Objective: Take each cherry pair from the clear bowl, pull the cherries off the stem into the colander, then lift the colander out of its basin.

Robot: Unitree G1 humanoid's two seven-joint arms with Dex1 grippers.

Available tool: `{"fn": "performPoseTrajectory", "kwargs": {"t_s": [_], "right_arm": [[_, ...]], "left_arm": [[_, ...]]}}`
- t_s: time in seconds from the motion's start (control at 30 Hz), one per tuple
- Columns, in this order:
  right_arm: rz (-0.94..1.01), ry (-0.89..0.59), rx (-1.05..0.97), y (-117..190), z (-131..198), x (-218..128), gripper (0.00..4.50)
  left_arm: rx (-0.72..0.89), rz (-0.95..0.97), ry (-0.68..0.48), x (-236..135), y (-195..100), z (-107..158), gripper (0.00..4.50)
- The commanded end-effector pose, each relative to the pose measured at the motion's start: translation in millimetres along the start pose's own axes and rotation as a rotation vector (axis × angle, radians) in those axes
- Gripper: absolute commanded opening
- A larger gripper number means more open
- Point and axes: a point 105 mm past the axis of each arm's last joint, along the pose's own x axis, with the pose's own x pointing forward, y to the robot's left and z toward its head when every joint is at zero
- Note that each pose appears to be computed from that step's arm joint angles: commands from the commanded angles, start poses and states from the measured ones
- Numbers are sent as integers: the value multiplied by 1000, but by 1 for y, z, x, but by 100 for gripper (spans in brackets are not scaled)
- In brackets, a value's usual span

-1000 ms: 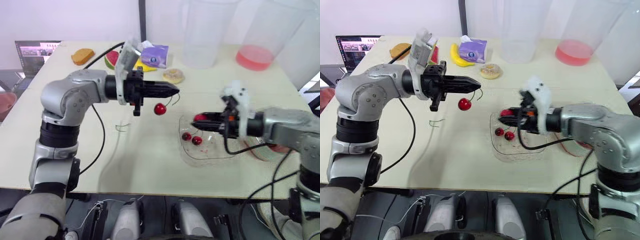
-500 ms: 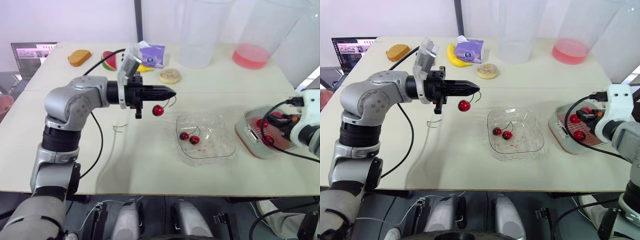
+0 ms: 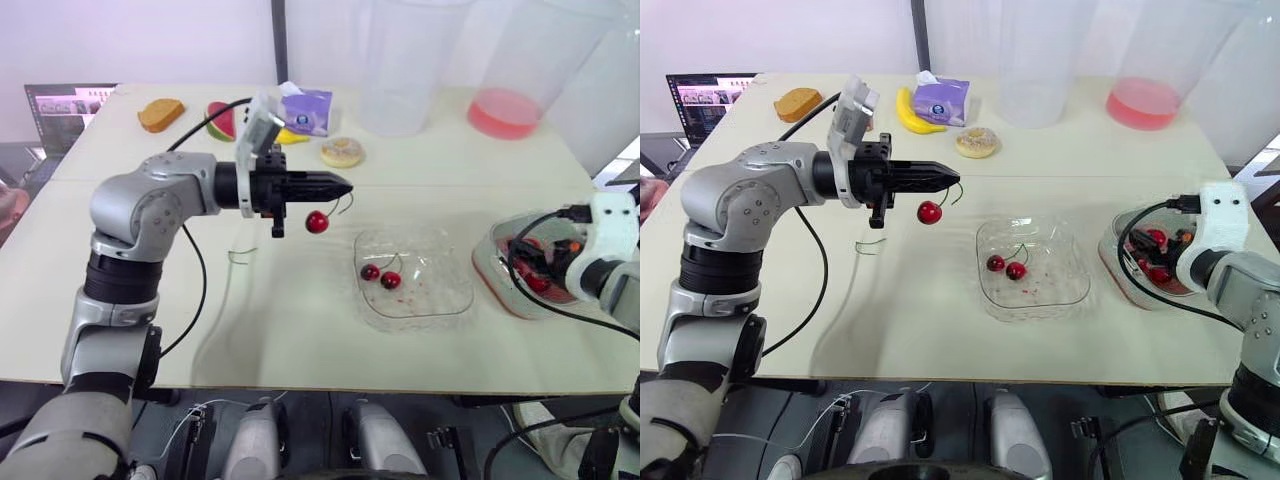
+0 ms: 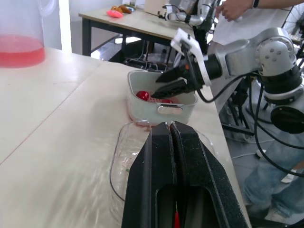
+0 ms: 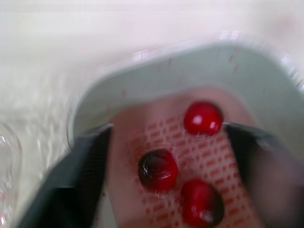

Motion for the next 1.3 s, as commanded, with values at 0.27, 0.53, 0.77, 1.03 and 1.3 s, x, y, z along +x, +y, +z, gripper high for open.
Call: {"fn": "performPoseTrajectory", "kwargs": {"t_s": [0.27,0.53,0.77,1.03,1.3], "right_arm": [[593,-245,-196,105,60,-47,447],[1078,-116,-298,187,32,-62,447],[1184,-129,-304,223,42,-49,447],[1257,-202,-300,254,59,-51,447],[1256,-204,-300,256,59,-51,358]], "left_arm": [[69,-17,-21,0,-6,16,0],[68,-112,-85,-1,-19,31,0],[57,-133,-100,-1,-24,36,0],[46,-128,-106,2,-23,35,0],[40,-121,-107,3,-20,35,0]]}}
